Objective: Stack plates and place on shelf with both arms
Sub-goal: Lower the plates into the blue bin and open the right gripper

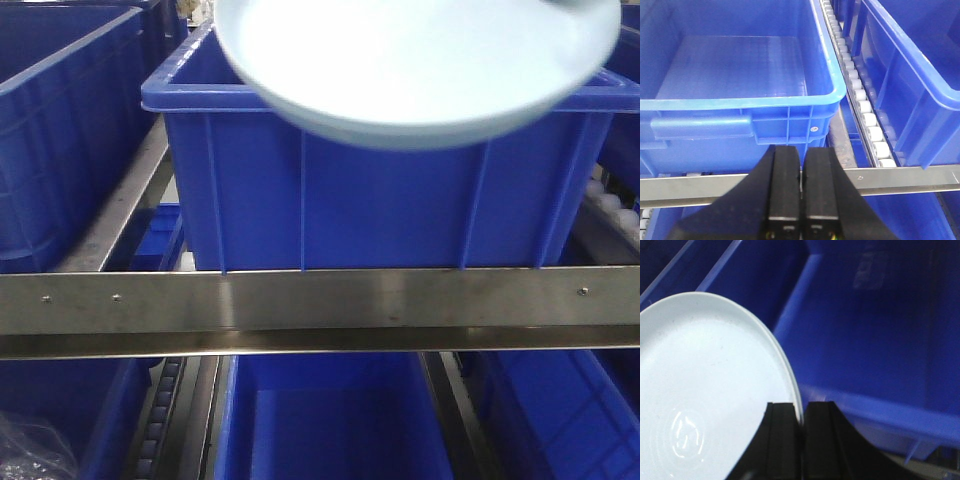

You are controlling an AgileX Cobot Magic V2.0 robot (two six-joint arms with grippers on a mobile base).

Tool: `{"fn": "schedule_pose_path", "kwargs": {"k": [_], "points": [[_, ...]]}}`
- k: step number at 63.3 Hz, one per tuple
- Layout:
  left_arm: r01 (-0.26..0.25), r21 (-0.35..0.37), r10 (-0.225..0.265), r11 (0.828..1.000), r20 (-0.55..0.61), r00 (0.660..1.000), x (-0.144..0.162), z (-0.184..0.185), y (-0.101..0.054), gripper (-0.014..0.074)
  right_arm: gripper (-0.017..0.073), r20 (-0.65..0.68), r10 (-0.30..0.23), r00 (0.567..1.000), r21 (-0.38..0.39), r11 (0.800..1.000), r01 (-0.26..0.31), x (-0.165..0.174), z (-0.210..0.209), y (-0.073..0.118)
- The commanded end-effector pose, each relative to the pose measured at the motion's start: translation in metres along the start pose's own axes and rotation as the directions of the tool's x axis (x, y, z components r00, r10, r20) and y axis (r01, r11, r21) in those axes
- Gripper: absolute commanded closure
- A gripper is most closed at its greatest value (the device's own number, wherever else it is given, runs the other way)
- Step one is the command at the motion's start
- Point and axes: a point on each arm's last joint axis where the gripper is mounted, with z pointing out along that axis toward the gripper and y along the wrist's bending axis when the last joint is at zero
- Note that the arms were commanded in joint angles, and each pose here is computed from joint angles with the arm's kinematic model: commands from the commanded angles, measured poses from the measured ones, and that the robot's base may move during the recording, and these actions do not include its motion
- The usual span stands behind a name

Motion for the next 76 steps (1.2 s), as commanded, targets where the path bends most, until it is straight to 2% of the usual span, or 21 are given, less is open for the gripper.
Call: {"fn": "schedule_pose_path", "kwargs": {"k": [1, 22, 33, 47, 50, 55, 61, 64, 67, 76], "points": [[0.001, 0.006, -0.002, 1.000, 0.110, 0.994, -0.017, -0.003, -0.001, 0.0495, 0.0511, 0.168, 0.009, 0.986, -0.001, 1.000, -0.009, -0.039, 0.001, 0.000], [0.001, 0.006, -0.002, 1.000, 0.110, 0.994, -0.017, -0.003, -0.001, 0.0495, 0.0511, 0.183, 0.027, 0.983, 0.096, 0.994, -0.046, -0.087, 0.069, -0.024], [0.001, 0.006, -0.002, 1.000, 0.110, 0.994, -0.017, -0.003, -0.001, 0.0495, 0.0511, 0.238, 0.027, 0.971, 0.118, 0.991, -0.056, -0.113, 0.110, -0.038], [0.001, 0.006, -0.002, 1.000, 0.110, 0.994, -0.017, -0.003, -0.001, 0.0495, 0.0507, 0.266, 0.026, 0.964, 0.130, 0.990, -0.062, -0.129, 0.153, -0.052], [0.001, 0.006, -0.002, 1.000, 0.110, 0.994, -0.017, -0.003, -0.001, 0.0495, 0.0483, 0.266, 0.026, 0.964, 0.131, 0.989, -0.062, -0.130, 0.160, -0.053], [0.001, 0.006, -0.002, 1.000, 0.110, 0.994, -0.017, -0.003, -0.001, 0.0495, 0.0386, 0.276, 0.024, 0.961, 0.128, 0.990, -0.062, -0.133, 0.166, -0.054], [0.001, 0.006, -0.002, 1.000, 0.110, 0.994, -0.017, -0.003, -0.001, 0.0495, 0.0181, 0.289, 0.022, 0.957, 0.125, 0.990, -0.061, -0.136, 0.170, -0.054], [0.001, 0.006, -0.002, 1.000, 0.110, 0.994, -0.017, -0.003, -0.001, 0.0495, 0.0118, 0.295, 0.021, 0.955, 0.124, 0.990, -0.060, -0.137, 0.170, -0.054], [0.001, 0.006, -0.002, 1.000, 0.110, 0.994, -0.017, -0.003, -0.001, 0.0495, 0.0085, 0.304, 0.020, 0.953, 0.122, 0.991, -0.060, -0.138, 0.169, -0.054], [0.001, 0.006, -0.002, 1.000, 0.110, 0.994, -0.017, -0.003, -0.001, 0.0495, 0.0083, 0.307, 0.020, 0.951, 0.121, 0.991, -0.059, -0.141, 0.163, -0.052]]}}
